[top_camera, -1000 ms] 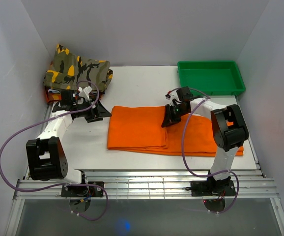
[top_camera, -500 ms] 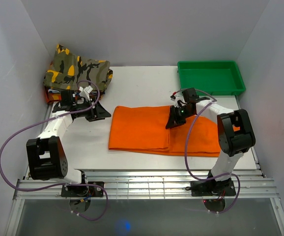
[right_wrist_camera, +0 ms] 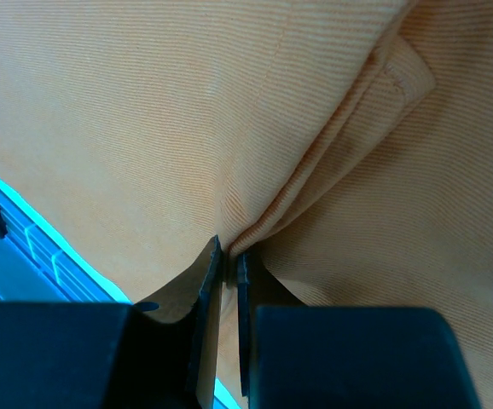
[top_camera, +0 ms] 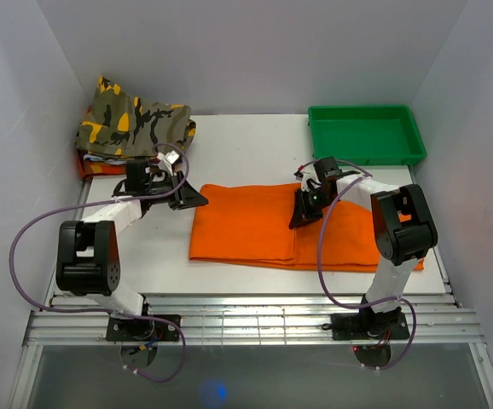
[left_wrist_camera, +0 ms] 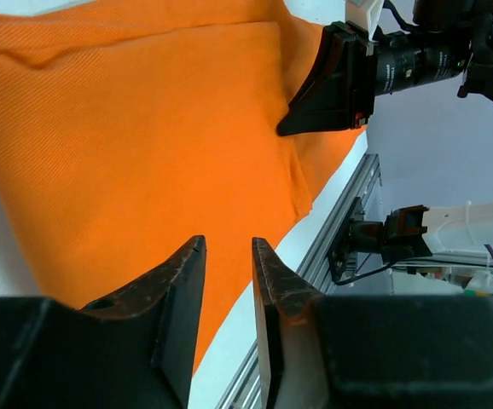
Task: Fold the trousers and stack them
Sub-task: Fold the trousers
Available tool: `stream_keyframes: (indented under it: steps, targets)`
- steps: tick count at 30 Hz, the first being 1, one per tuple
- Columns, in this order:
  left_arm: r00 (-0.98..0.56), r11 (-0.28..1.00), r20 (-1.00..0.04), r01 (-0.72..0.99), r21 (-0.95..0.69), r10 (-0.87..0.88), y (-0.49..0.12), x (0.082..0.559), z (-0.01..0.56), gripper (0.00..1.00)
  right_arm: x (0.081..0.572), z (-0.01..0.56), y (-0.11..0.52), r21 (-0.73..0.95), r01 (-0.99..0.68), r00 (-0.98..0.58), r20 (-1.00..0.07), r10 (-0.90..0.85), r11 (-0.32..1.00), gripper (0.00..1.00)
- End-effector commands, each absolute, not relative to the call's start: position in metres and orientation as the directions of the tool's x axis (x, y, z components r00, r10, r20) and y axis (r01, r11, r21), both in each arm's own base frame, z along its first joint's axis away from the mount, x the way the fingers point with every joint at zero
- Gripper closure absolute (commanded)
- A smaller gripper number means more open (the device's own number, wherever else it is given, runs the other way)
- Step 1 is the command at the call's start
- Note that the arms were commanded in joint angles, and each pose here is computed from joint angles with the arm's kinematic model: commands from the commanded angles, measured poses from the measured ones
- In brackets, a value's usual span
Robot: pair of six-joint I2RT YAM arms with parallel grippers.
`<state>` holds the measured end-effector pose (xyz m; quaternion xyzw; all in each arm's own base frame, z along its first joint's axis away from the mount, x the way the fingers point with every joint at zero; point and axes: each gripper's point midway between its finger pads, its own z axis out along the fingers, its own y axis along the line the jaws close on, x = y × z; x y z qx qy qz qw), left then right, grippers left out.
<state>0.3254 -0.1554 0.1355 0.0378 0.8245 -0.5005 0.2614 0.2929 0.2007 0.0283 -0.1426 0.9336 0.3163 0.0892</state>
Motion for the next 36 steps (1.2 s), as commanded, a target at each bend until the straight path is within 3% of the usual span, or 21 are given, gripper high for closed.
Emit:
stream_keyframes:
  steps: [1, 7, 16, 19, 23, 24, 25, 27, 29, 31, 36]
  targets:
    - [-0.830, 0.426, -0.519, 0.402, -0.811, -0.203, -0.179, 0.342, 0.144, 0.62, 0.304, 0.040, 0.201, 0.548, -0.367, -0.923, -0.313, -0.223, 0.752, 0.92]
    - [-0.850, 0.432, -0.457, 0.321, -0.843, -0.260, -0.189, 0.385, 0.110, 0.72, 0.297, 0.027, 0.196, 0.535, -0.356, -0.931, -0.277, -0.239, 0.766, 0.92]
    - [-0.900, 0.453, -0.240, 0.055, -0.890, -0.363, -0.169, 0.412, 0.016, 0.85, 0.292, 0.006, 0.191, 0.501, -0.359, -0.933, -0.224, -0.283, 0.787, 0.92]
    - [-0.898, 0.436, -0.274, 0.106, -0.894, -0.345, -0.164, 0.412, 0.029, 0.85, 0.295, 0.006, 0.193, 0.504, -0.362, -0.932, -0.220, -0.288, 0.784, 0.92]
    - [-0.886, 0.340, -0.413, 0.329, -0.881, -0.212, -0.170, 0.382, 0.100, 0.80, 0.294, 0.005, 0.195, 0.517, -0.364, -0.931, -0.220, -0.291, 0.774, 0.92]
    - [-0.909, 0.338, -0.355, 0.271, -0.901, -0.217, -0.157, 0.373, 0.105, 0.78, 0.293, 0.005, 0.195, 0.520, -0.363, -0.931, -0.218, -0.291, 0.773, 0.92]
    - [-0.891, 0.352, -0.423, 0.347, -0.869, -0.164, -0.156, 0.364, 0.108, 0.77, 0.293, 0.005, 0.195, 0.523, -0.364, -0.931, -0.220, -0.290, 0.771, 0.92]
    - [-0.919, 0.318, -0.374, 0.320, -0.892, -0.123, -0.159, 0.327, 0.124, 0.75, 0.292, 0.006, 0.196, 0.525, -0.368, -0.930, -0.226, -0.291, 0.768, 0.92]
    - [-0.913, 0.312, -0.399, 0.357, -0.881, -0.084, -0.159, 0.304, 0.127, 0.75, 0.293, 0.006, 0.196, 0.524, -0.370, -0.929, -0.229, -0.292, 0.767, 0.92]
    - [-0.942, 0.299, -0.328, 0.294, -0.908, -0.070, -0.160, 0.276, 0.123, 0.75, 0.294, 0.007, 0.197, 0.527, -0.372, -0.928, -0.232, -0.291, 0.764, 0.92]
    - [-0.978, 0.288, -0.197, 0.170, -0.943, -0.070, -0.160, 0.253, 0.094, 0.75, 0.299, 0.007, 0.198, 0.527, -0.373, -0.927, -0.236, -0.290, 0.764, 0.92]
